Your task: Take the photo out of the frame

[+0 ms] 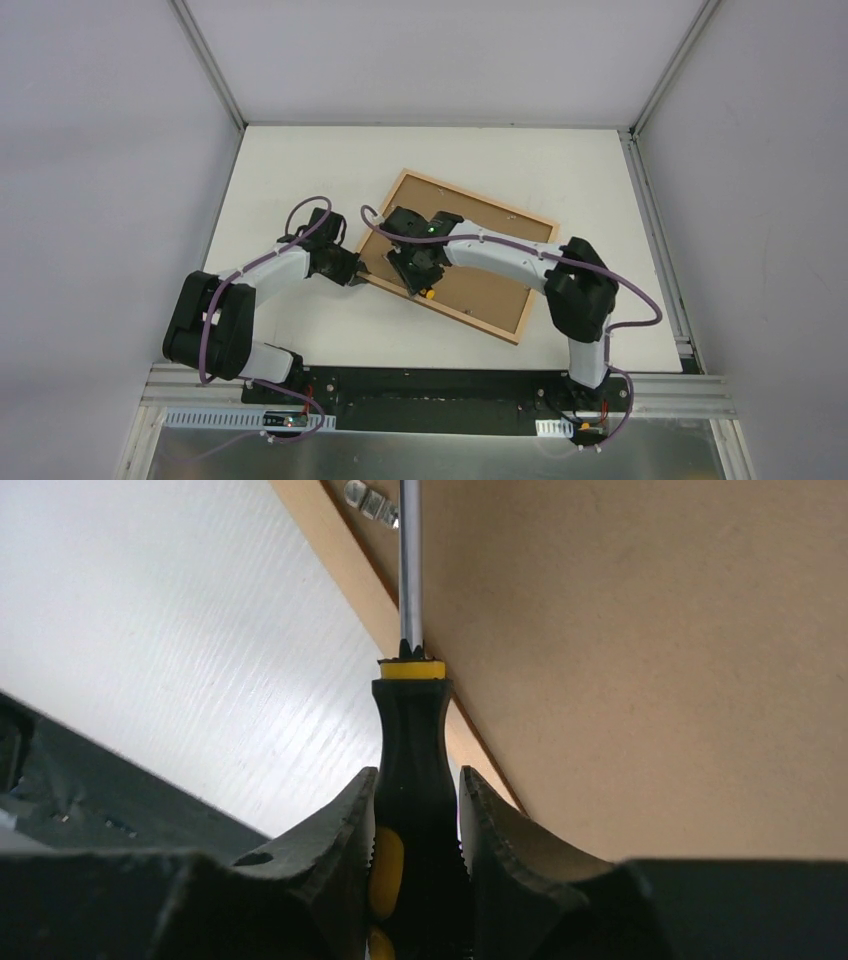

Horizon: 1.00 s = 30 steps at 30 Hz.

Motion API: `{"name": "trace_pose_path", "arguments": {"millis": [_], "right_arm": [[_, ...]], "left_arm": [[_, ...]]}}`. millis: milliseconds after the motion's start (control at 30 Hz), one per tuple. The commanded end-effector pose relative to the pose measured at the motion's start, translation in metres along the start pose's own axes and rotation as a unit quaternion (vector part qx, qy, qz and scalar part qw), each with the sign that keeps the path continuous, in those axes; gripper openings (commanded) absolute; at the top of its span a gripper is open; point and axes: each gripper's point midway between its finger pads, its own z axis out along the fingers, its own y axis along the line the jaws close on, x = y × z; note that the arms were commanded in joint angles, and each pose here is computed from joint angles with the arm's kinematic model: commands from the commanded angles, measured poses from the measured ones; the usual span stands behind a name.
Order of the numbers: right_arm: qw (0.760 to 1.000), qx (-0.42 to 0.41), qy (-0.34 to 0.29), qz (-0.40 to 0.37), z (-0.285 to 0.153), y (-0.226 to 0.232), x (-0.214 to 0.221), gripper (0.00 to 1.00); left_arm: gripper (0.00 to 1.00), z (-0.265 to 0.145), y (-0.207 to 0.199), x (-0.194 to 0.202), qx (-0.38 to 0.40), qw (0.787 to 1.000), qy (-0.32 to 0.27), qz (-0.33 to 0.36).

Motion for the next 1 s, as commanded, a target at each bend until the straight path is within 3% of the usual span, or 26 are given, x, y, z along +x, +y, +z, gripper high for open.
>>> {"name": "trace_pose_path", "arguments": {"millis": [0,167,367,533,633,733,800,967], "right_arm": [[0.997,-0.021,-0.069,0.026,-0.073,-0.004,-0.009,0.0],[0.997,-0.041,-0.058,0.043,-0.089,-0.015,0.024,0.0],[0.996,-0.023,-0.031,0.077,-0.083,-0.038,0.077,0.0],[0.994,-0.028,-0.02,0.105,-0.084,-0.042,0.101,0.0],[0.992,-0.035,-0.018,0.116,-0.085,-0.041,0.107,0.0],[0.991,-0.05,-0.009,0.121,-0.085,-0.035,0.112,0.0],[0.991,-0.062,-0.005,0.121,-0.087,-0.028,0.114,0.0],[0.991,-0.073,-0.002,0.115,-0.084,-0.022,0.116,0.0]], "left_arm": [[0.0,0.006,0.032,-0.005,-0.062,0.994,-0.01,0.085],[0.0,0.01,0.01,-0.025,-0.072,0.979,-0.016,0.191],[0.0,0.023,-0.025,-0.044,-0.063,0.945,0.012,0.321],[0.02,0.029,-0.052,-0.061,-0.048,0.93,0.024,0.362],[0.14,0.028,-0.067,-0.069,-0.031,0.942,0.033,0.332],[0.39,0.022,-0.082,-0.069,-0.008,0.952,0.036,0.303],[0.51,0.015,-0.087,-0.062,0.007,0.958,0.045,0.282],[0.71,-0.013,-0.068,-0.037,0.026,0.974,0.062,0.215]]}}
